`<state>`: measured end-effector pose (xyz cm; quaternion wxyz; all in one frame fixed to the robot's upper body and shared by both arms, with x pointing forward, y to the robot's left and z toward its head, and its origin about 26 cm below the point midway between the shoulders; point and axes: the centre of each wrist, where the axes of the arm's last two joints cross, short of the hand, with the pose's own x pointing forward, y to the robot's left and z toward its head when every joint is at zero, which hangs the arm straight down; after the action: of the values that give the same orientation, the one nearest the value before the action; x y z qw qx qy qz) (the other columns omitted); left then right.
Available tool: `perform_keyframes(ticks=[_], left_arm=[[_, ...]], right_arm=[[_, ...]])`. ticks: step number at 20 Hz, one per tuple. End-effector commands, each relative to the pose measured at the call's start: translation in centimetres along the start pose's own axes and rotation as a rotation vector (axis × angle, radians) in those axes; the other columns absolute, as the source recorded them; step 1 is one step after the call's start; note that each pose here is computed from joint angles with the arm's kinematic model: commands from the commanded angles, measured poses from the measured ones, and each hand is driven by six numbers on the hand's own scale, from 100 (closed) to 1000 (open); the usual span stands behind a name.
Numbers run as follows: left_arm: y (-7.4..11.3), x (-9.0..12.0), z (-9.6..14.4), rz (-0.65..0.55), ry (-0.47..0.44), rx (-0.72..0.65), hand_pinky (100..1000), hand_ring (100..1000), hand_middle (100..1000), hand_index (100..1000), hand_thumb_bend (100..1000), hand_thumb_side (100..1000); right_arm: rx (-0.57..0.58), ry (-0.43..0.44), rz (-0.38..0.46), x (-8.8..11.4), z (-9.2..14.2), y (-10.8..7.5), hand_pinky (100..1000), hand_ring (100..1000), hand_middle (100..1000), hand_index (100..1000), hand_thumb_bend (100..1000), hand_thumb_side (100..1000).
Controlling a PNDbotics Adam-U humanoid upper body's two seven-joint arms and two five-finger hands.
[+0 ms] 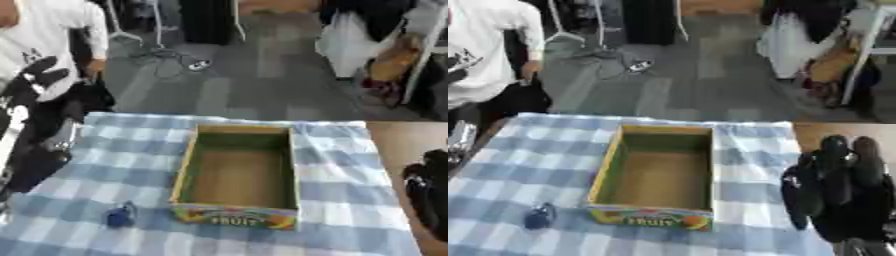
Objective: Pick up objects on the table and place them in the box.
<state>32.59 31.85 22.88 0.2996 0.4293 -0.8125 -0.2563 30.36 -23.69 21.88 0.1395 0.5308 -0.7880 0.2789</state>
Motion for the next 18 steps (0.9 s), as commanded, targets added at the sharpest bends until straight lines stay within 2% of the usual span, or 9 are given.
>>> perform_keyframes(ticks=[1, 2, 4, 5, 9, 13, 14, 17, 18], left_arm=[[1.4, 0.2, -0.8, -0.041, -0.031, 0.013, 908, 920, 987, 932, 100, 820], [1.4, 0.2, -0.9, -0.045, -0.035, 0.009, 908, 920, 987, 932, 100, 820], [1.4, 0.3, -1.1, -0.054, -0.042, 0.0, 906, 916, 984, 929, 100, 815], [1.4, 0.3, -1.3, -0.058, -0.046, -0.005, 906, 915, 982, 927, 100, 811], [1.4, 0.1, -1.8, -0.093, -0.069, -0.054, 912, 910, 974, 924, 100, 814], [0.9, -0.8, -1.9, -0.151, -0.091, -0.264, 915, 903, 964, 912, 100, 824], [0.9, -1.1, -2.0, -0.184, -0.104, -0.333, 918, 899, 947, 900, 193, 792], [1.0, -1.8, -2.6, -0.276, -0.133, -0.472, 914, 893, 932, 892, 285, 771], [1.1, -2.1, -2.9, -0.304, -0.142, -0.509, 903, 886, 922, 886, 367, 774]], right_arm=[[0.164, -0.058, 0.134, 0.9, -0.6, -0.4, 347, 511, 483, 652, 501, 1000], [0.171, -0.05, 0.158, 1.0, -0.5, -0.4, 347, 511, 483, 652, 501, 1000], [0.192, -0.034, 0.229, 1.3, -0.4, -0.5, 365, 515, 488, 640, 229, 1000], [0.206, -0.022, 0.262, 1.2, -0.4, -0.4, 362, 514, 485, 637, 183, 1000], [0.25, 0.016, 0.332, 0.6, -0.1, 0.0, 358, 508, 477, 629, 176, 1000], [0.276, 0.042, 0.367, 0.4, -0.2, 0.0, 358, 508, 477, 628, 100, 1000], [0.292, 0.055, 0.387, 0.5, -0.2, 0.0, 363, 510, 478, 624, 100, 1000], [0.326, 0.076, 0.43, 0.2, -0.3, 0.2, 363, 509, 477, 623, 100, 1000], [0.334, 0.079, 0.438, 0.1, -0.3, 0.2, 364, 510, 479, 624, 100, 1000]])
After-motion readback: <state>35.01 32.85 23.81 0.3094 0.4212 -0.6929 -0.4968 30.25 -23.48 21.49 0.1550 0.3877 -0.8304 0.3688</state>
